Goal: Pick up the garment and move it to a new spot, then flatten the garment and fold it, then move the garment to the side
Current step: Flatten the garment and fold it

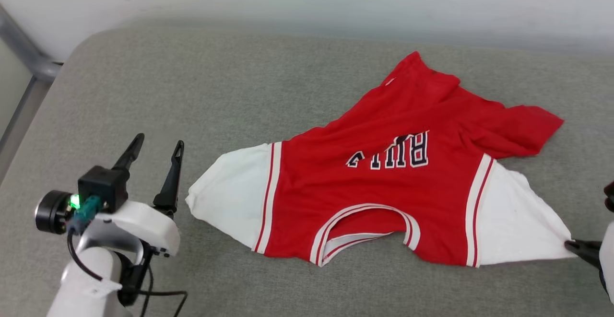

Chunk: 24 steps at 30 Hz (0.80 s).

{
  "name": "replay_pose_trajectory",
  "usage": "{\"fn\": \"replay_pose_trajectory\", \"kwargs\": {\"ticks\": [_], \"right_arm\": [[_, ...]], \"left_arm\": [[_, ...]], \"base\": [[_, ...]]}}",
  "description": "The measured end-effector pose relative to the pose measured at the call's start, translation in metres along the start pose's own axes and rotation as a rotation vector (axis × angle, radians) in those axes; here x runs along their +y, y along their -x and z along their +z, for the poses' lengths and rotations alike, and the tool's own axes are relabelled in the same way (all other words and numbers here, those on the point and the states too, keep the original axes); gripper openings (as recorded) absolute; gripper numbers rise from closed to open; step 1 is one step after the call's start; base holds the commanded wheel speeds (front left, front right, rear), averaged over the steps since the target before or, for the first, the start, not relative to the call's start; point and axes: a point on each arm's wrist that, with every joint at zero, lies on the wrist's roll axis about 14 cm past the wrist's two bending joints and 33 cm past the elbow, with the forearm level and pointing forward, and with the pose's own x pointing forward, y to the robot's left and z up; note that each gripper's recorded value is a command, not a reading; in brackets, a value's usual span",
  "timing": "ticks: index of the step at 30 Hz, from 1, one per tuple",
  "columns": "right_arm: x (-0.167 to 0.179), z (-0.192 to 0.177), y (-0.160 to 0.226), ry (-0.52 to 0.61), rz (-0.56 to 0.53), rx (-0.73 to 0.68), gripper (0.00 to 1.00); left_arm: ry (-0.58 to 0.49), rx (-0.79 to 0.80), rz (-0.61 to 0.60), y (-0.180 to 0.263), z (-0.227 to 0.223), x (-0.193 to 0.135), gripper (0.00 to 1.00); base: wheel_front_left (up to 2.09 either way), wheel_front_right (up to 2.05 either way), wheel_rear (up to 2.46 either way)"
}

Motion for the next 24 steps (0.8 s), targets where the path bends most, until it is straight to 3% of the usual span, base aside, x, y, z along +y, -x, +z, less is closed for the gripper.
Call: {"fn": "replay_pose_trajectory", "kwargs": {"ticks": [11,24], "right_arm": [[-0.010,-0.044,0.025,-0.126,-0.052,-0.014,0.00],[-0.009,-0.059,0.022,-0.154,-0.064,0.011,0.00]], "left_arm": [[-0.101,0.207,-0.192,-0.029,0.009,-0.016,1.00],[-0.045,0.822,-0.357,-0.008,-0.057,-0.028,1.00]], "base": [[0.00,0.00,0.00],[0.00,0.00,0.00]]}}
